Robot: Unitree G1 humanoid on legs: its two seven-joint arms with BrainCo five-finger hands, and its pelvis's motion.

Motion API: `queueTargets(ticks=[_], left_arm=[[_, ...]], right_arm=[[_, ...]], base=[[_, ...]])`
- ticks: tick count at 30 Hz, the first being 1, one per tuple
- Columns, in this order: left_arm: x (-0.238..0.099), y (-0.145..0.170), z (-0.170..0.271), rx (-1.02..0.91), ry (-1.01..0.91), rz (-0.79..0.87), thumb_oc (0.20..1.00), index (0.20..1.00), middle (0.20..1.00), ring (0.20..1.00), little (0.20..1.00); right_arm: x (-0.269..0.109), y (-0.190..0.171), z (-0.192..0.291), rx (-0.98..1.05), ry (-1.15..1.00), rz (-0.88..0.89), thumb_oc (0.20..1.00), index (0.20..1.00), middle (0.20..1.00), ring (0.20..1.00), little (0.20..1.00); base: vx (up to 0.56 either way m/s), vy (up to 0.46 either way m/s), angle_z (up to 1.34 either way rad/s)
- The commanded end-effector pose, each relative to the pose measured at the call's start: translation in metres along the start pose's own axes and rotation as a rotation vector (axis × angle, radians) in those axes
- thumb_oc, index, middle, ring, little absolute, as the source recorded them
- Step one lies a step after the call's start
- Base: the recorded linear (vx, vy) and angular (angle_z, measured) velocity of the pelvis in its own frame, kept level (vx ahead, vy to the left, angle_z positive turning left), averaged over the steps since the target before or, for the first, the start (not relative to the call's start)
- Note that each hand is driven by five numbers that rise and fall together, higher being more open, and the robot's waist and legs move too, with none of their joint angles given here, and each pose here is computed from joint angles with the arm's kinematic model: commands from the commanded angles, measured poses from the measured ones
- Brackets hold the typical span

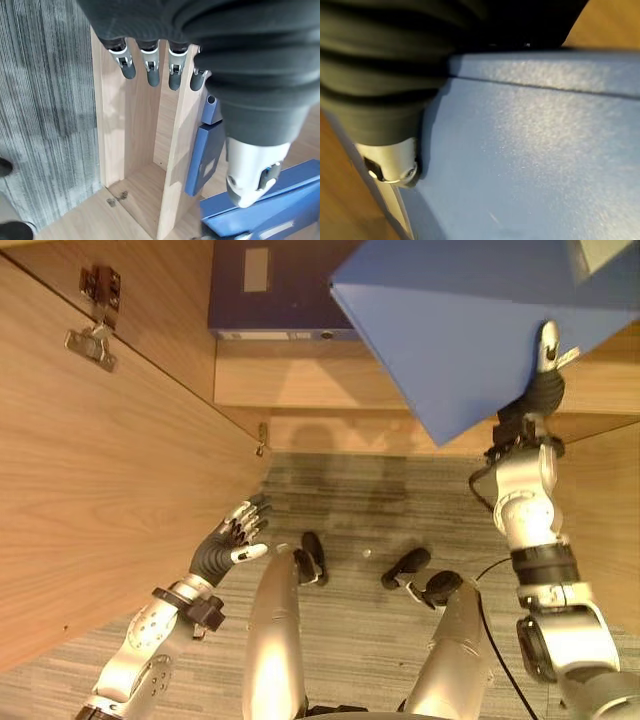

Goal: Put the empty folder in the office cabinet

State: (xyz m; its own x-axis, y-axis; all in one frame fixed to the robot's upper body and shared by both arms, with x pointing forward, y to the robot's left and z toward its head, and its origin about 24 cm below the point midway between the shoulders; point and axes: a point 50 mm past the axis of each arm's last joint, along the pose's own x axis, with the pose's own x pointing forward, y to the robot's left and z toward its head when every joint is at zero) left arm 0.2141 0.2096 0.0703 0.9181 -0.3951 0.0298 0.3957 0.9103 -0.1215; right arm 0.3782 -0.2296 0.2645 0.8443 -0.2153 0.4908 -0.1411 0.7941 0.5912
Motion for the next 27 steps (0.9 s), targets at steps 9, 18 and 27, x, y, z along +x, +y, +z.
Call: queueTargets(ticks=[9,18,27], left_arm=[[0.002,-0.015,0.009,-0.038,-0.033,-0.081,1.000,1.000,1.000,1.000,1.000],[0.001,-0.009,0.002,-0.055,0.003,-0.049,1.000,1.000,1.000,1.000,1.000],[0.006,-0.012,-0.001,-0.046,0.011,-0.027,1.000,1.000,1.000,1.000,1.000]], right_arm=[[0.061,0.010,0.079,0.161,-0.174,-0.170,0.200,0.200,0.200,0.200,0.200],[0.052,-0.039,0.086,0.272,-0.176,-0.459,0.200,0.200,0.200,0.200,0.200],[0.059,-0.009,0.072,0.357,-0.166,-0.459,0.200,0.200,0.200,0.200,0.200]], base=[[0.01,-0.024,0.06],[0.01,-0.027,0.19],[0.00,-0.002,0.03]])
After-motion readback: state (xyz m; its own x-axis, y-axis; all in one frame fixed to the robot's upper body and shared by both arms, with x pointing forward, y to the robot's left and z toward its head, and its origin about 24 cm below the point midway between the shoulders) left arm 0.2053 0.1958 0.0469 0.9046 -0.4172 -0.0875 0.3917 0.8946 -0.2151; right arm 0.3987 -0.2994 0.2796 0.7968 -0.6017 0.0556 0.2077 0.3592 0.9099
